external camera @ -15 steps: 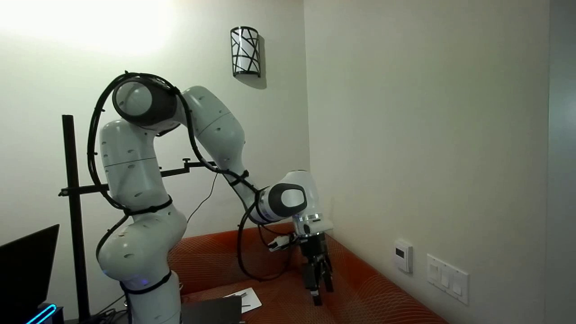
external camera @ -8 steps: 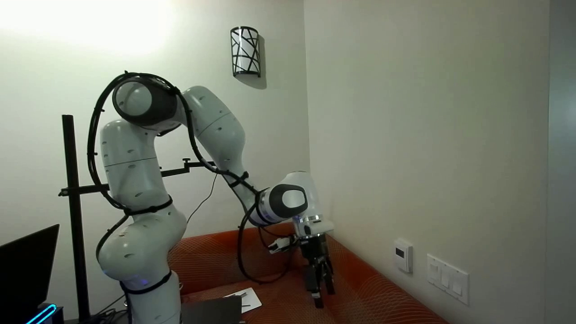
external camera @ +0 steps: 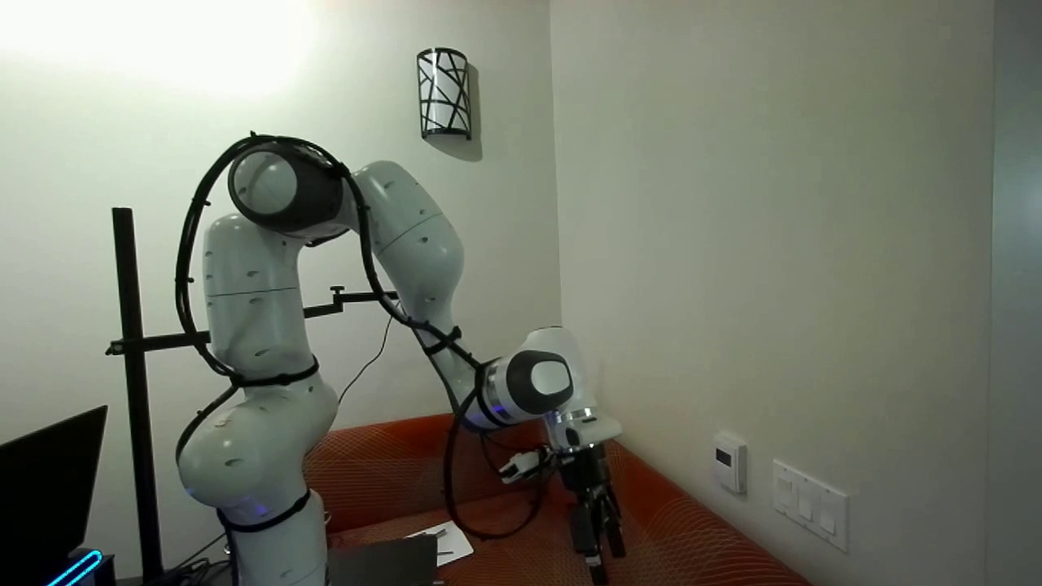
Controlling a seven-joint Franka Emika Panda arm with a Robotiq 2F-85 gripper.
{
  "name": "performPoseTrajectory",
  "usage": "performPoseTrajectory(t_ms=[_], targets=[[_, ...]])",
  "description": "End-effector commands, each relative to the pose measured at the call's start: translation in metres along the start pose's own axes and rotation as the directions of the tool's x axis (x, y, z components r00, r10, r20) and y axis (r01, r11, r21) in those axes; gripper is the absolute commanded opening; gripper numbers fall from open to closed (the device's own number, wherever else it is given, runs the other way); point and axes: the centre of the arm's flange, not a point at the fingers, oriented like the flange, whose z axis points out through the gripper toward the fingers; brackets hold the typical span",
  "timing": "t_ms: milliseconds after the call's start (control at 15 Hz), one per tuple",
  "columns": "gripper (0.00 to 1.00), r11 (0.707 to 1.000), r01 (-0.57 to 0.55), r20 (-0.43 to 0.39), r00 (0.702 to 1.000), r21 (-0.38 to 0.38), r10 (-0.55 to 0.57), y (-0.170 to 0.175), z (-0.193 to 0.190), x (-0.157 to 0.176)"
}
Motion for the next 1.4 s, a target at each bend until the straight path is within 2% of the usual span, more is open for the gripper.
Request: performPoseTrajectory(t_ms=[0, 400, 933, 1333], targets=[[1.00, 1.000, -0.021, -0.003, 1.000, 0.016, 0.021, -0.010, 0.033, 0.013], [1.00, 0.998, 0.008, 0.046, 0.999, 0.066, -0.011, -0.022, 0.074, 0.012], [1.00, 0.999, -0.002, 0.117, 0.993, 0.032, -0.002, -0.030, 0.121, 0.006], [1.00, 1.000, -0.004, 0.139, 0.990, -0.009, 0.005, -0.034, 0.147, 0.006]])
